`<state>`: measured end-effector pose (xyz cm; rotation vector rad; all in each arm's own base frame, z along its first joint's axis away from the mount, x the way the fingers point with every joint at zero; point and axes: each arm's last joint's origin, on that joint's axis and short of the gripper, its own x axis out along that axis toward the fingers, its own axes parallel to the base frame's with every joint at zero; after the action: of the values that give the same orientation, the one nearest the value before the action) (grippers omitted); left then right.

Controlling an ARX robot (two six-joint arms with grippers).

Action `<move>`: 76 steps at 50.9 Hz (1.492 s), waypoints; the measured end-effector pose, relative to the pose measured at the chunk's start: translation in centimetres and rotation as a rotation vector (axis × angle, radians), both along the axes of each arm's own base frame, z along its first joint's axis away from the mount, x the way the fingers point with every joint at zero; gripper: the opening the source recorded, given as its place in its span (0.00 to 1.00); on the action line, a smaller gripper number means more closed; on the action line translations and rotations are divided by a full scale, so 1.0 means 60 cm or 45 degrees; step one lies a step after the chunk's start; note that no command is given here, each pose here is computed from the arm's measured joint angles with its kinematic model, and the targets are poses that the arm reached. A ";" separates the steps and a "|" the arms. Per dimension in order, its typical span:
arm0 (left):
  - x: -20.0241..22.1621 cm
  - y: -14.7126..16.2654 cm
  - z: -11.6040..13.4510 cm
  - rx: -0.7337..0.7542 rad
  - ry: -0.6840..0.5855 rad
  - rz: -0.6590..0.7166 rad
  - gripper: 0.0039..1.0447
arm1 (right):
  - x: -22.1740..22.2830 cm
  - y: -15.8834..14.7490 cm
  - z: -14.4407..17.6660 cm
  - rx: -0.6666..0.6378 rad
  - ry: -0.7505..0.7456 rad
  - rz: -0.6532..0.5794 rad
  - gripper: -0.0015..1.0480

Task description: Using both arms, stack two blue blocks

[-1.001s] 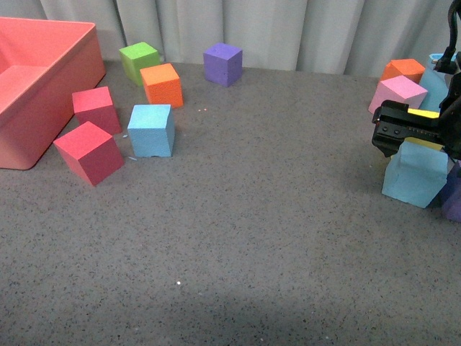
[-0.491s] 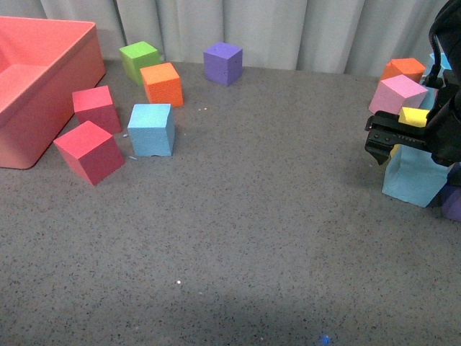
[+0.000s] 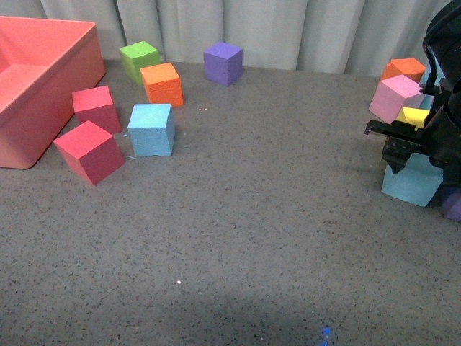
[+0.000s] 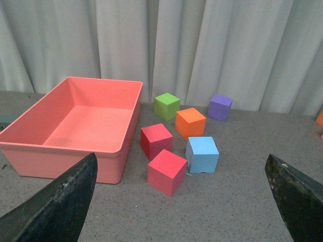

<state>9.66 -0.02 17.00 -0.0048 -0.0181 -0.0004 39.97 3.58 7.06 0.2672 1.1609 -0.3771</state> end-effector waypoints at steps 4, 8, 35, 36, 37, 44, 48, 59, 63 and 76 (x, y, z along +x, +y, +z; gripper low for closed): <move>0.000 0.000 0.000 0.000 0.000 0.000 0.94 | 0.001 0.007 0.002 0.013 -0.009 0.017 0.44; 0.000 0.000 0.000 0.000 0.000 0.000 0.94 | 0.006 0.026 0.009 0.036 -0.033 0.074 0.42; 0.000 0.000 0.000 0.000 0.000 0.000 0.94 | 0.067 0.211 0.022 0.074 -0.051 0.478 0.41; 0.000 0.000 0.000 0.000 0.000 0.000 0.94 | 0.069 0.215 0.022 0.074 -0.052 0.483 0.41; 0.000 0.000 0.000 0.000 0.000 0.000 0.94 | 0.070 0.217 0.024 0.075 -0.053 0.485 0.41; 0.000 0.000 0.000 0.000 0.000 0.000 0.94 | 0.079 0.245 0.026 0.075 -0.045 0.521 0.40; 0.000 0.000 0.000 0.000 0.000 0.000 0.94 | 0.080 0.257 0.026 0.077 -0.039 0.538 0.40; 0.000 0.000 0.000 0.000 0.000 0.000 0.94 | 0.075 0.271 0.021 0.078 -0.023 0.563 0.40; 0.000 0.000 0.000 0.000 0.000 0.000 0.94 | 0.075 0.271 0.021 0.078 -0.022 0.567 0.40; 0.000 0.000 0.000 0.000 0.000 0.000 0.94 | 0.070 0.268 0.016 0.077 -0.036 0.615 0.80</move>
<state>9.66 -0.02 17.00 -0.0048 -0.0181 -0.0004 44.15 19.69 8.01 0.0385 1.1683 0.0861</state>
